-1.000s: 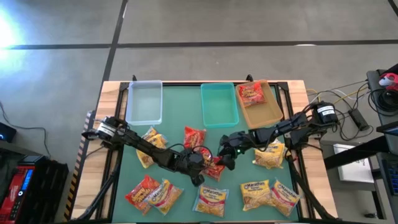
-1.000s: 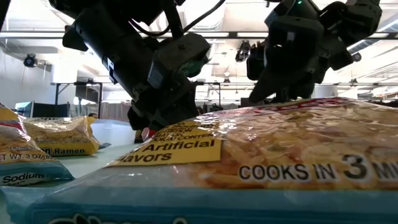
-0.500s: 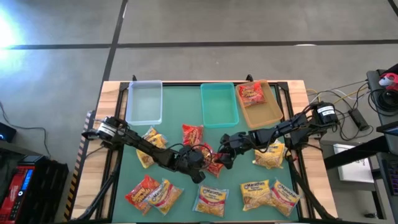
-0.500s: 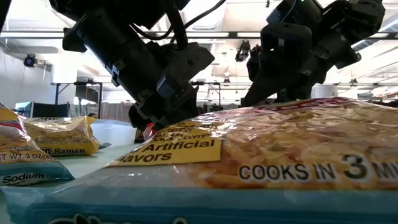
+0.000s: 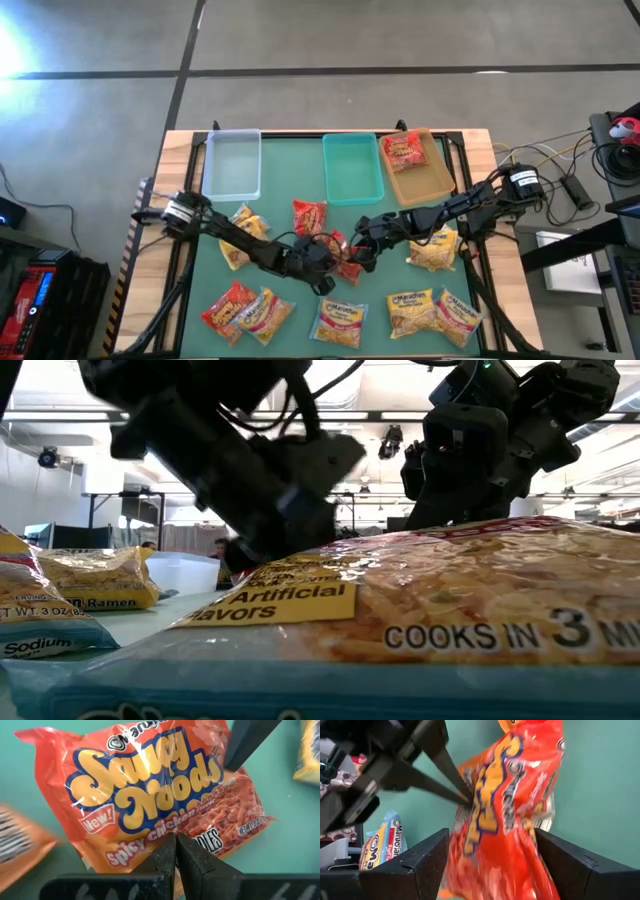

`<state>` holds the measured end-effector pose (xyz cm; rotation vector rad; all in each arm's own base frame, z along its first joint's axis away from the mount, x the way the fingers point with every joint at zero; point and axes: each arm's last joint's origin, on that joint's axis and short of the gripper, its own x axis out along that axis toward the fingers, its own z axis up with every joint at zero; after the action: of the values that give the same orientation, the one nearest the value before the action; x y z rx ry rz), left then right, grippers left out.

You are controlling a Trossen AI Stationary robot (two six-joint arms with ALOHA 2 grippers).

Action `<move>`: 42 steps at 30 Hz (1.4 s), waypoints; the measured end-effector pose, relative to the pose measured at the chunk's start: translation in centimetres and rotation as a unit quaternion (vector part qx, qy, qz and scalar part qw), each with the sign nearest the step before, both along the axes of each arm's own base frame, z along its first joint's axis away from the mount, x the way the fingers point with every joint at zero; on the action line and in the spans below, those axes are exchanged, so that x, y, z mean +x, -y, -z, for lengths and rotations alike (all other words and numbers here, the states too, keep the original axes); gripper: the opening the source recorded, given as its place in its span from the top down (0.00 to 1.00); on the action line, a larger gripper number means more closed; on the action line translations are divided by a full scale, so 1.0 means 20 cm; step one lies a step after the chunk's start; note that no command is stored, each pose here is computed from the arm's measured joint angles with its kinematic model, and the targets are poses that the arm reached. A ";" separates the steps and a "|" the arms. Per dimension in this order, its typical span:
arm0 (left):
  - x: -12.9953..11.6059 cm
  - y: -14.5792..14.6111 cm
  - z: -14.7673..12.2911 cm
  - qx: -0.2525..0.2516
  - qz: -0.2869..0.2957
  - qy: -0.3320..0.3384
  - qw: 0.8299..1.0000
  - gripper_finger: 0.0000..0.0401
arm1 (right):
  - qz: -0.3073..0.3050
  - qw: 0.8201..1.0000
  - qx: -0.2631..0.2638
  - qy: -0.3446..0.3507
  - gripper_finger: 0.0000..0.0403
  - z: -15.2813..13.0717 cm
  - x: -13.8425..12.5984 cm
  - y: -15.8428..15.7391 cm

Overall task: Sort Maruchan noodles
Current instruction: Put the orange noodle pack into the orange bin

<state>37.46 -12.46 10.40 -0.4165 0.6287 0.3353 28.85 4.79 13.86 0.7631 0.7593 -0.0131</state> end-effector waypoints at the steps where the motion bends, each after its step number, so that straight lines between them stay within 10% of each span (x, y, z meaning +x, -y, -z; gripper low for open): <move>1: 0.01 0.00 0.02 -0.005 -0.002 0.009 1.000 1.00 | 0.000 1.000 0.000 -0.002 0.34 0.00 0.00 0.00; 27: 0.03 -0.01 -0.02 -0.006 0.012 0.035 0.999 1.00 | -0.028 0.999 0.009 -0.034 0.81 0.02 -0.02 0.01; 42: -0.03 -0.07 -0.20 0.058 -0.024 0.016 0.998 1.00 | -0.072 0.994 -0.056 -0.055 0.88 -0.19 -0.04 0.15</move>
<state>36.85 -10.99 14.44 -0.3263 0.5659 0.4077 28.13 1.79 17.60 0.6031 0.9098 0.0319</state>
